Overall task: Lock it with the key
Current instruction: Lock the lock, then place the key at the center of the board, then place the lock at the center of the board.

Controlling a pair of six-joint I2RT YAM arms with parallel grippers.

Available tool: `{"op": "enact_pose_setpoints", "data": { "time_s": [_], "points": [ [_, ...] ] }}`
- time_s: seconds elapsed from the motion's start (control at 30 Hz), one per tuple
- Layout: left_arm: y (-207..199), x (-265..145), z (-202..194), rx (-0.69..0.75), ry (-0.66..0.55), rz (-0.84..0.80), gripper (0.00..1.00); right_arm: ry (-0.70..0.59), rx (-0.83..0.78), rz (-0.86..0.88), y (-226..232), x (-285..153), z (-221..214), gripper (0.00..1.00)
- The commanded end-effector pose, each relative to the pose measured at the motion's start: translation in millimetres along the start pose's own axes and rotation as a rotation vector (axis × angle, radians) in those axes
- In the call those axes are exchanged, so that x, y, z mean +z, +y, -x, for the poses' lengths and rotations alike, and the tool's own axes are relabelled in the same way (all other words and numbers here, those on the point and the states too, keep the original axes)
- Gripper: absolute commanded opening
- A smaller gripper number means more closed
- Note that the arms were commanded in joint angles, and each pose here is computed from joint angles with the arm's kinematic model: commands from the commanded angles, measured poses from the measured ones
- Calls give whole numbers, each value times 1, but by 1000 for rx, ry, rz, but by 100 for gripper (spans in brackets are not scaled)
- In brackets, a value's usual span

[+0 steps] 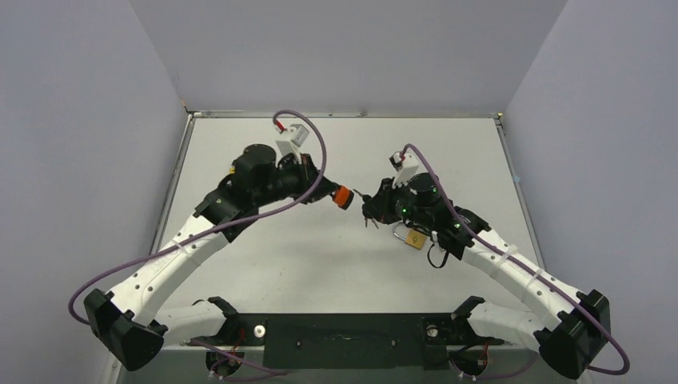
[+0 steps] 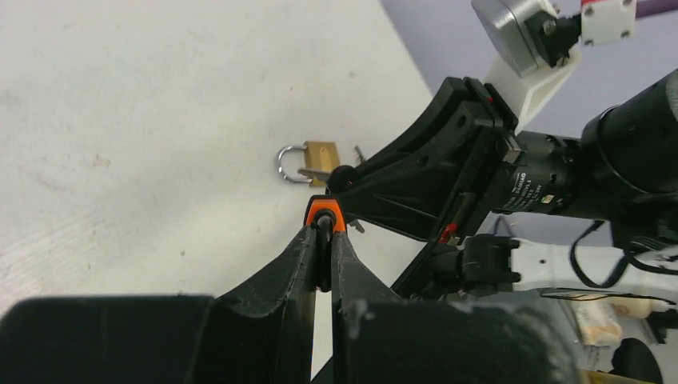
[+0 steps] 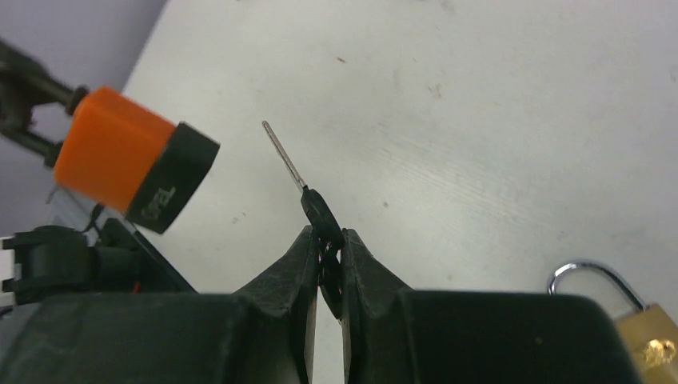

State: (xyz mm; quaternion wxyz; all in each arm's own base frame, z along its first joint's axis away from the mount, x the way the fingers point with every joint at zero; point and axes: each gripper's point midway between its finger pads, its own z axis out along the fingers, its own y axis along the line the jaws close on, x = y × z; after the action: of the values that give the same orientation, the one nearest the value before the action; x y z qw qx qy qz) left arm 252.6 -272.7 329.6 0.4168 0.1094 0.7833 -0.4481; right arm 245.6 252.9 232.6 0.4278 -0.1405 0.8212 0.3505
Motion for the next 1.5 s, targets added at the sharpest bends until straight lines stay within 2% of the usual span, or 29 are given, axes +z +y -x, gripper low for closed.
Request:
{"op": "enact_pose_setpoints", "data": {
  "time_s": [0.0,0.17,0.5,1.17,1.23,1.33,1.47],
  "points": [
    [32,22,-16,61,-72,251,0,54,78,-246,-49,13,-36,0],
    [60,53,-74,30,-30,378,0,67,162,-247,-53,29,-62,0],
    [98,96,-141,26,24,486,0,98,274,-206,-56,58,-106,0],
    [106,116,-180,7,57,556,0,141,366,-224,-71,84,-146,0],
    [106,115,-179,7,58,559,4,142,367,-229,-73,83,-147,0],
    [105,114,-180,9,61,558,15,142,364,-236,-74,83,-148,1],
    [100,114,-178,4,60,543,25,144,363,-239,-75,82,-149,13]
  ]
}}
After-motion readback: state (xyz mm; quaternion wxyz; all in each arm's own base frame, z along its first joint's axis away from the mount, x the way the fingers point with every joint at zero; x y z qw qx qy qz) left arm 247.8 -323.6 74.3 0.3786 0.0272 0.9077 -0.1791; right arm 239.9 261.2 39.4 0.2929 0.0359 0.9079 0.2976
